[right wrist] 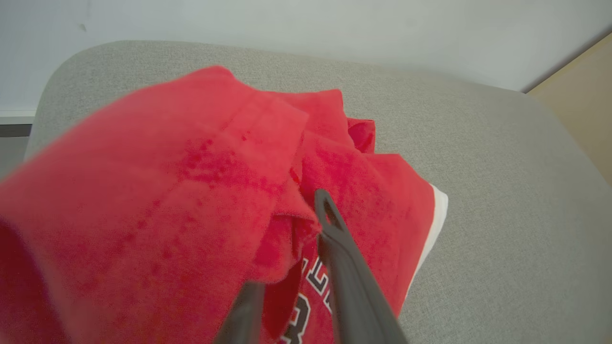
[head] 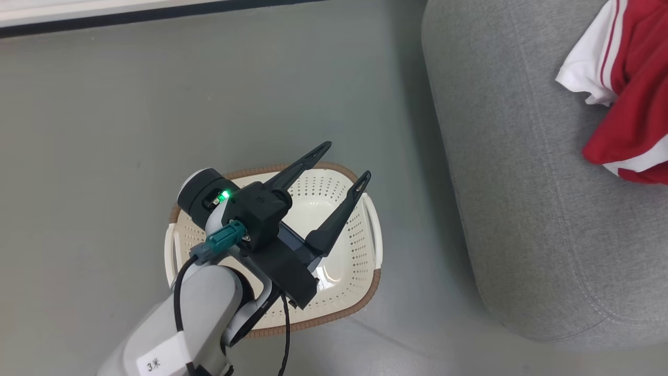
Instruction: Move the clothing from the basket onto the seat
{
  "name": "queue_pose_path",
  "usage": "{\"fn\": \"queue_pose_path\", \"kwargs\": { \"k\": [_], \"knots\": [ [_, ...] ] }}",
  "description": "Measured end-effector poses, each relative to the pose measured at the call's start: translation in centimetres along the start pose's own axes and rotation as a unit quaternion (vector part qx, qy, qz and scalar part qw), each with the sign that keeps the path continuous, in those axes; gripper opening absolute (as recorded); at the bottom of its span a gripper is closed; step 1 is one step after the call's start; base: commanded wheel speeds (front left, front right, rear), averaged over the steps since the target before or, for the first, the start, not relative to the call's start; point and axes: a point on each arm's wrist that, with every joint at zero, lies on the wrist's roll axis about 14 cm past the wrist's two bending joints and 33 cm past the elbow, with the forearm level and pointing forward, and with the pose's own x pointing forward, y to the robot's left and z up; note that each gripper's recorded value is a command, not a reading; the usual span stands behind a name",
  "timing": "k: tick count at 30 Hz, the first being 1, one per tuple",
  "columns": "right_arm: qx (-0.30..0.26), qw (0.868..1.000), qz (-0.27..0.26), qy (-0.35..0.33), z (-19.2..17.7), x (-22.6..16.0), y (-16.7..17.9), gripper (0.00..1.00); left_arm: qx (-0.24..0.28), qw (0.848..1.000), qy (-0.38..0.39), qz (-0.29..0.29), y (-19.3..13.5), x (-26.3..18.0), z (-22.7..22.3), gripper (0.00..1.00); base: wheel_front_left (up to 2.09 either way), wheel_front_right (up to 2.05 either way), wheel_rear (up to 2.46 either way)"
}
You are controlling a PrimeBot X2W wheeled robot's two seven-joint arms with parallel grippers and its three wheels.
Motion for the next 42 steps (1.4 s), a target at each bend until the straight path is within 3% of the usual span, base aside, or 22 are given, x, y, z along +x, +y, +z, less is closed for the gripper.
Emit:
{"fn": "queue_pose_path", "kwargs": {
  "k": [20,26,32,42],
  "knots": [
    [-0.056,0.998,0.004,0.014,0.4,-5.2,-2.5,1.0,0.012,1.0,-0.02,0.011,-1.5,-1.3,1.7,1.0,0.0,0.0,0.0],
    [-0.085,0.994,0.026,-0.063,2.5,-8.1,-1.8,1.0,0.013,0.999,-0.031,0.014,-2.8,-2.2,2.6,1.0,0.0,0.0,0.0],
    [-0.071,0.981,0.064,-0.167,4.8,-11.8,-0.1,1.0,0.015,0.998,-0.054,0.036,-3.3,-3.4,4.2,1.0,0.0,0.0,0.0],
    [-0.011,0.943,0.14,-0.3,6.7,-18.2,4.0,1.0,0.031,0.986,-0.09,0.136,-0.9,-7.8,6.6,1.0,0.0,0.0,0.0]
  ]
}}
